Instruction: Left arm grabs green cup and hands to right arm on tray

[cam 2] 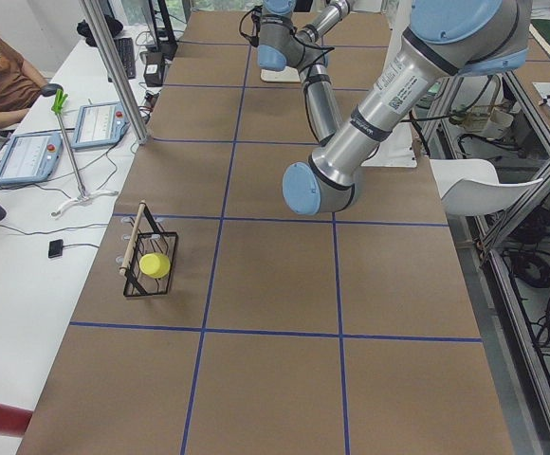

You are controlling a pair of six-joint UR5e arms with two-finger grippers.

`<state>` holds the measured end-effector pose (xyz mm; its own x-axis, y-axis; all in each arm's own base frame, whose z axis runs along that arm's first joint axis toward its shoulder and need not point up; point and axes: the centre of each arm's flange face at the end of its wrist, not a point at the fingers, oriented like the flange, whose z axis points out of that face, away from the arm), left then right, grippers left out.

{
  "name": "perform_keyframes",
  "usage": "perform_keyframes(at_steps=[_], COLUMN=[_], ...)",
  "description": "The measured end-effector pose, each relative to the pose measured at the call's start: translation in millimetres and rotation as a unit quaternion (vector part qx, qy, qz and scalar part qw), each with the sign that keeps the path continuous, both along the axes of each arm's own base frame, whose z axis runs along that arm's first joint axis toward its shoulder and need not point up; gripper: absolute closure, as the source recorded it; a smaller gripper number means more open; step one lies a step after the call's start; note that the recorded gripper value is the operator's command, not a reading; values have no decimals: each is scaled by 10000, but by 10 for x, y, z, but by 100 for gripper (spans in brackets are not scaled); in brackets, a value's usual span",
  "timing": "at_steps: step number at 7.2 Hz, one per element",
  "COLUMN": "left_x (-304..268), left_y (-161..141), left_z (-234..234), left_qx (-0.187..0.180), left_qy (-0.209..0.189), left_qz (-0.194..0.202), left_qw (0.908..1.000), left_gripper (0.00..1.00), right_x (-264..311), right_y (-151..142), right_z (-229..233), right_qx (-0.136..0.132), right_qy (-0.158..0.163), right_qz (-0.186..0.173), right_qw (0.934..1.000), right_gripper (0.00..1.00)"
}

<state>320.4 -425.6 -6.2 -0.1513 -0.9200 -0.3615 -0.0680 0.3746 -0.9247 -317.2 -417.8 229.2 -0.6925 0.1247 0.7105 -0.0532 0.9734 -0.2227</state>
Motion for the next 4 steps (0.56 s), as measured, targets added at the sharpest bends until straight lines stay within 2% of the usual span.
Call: perform_keyframes(at_steps=[4], left_x=[6], left_y=[-8], left_z=[17], left_qx=[-45], left_qy=[-13], left_qz=[2], left_qw=[10000], left_gripper=[82], right_x=[14], right_y=[-22], right_z=[27], right_qx=[-21], right_qy=[14], right_qz=[33], right_qw=[10000], right_gripper=[11])
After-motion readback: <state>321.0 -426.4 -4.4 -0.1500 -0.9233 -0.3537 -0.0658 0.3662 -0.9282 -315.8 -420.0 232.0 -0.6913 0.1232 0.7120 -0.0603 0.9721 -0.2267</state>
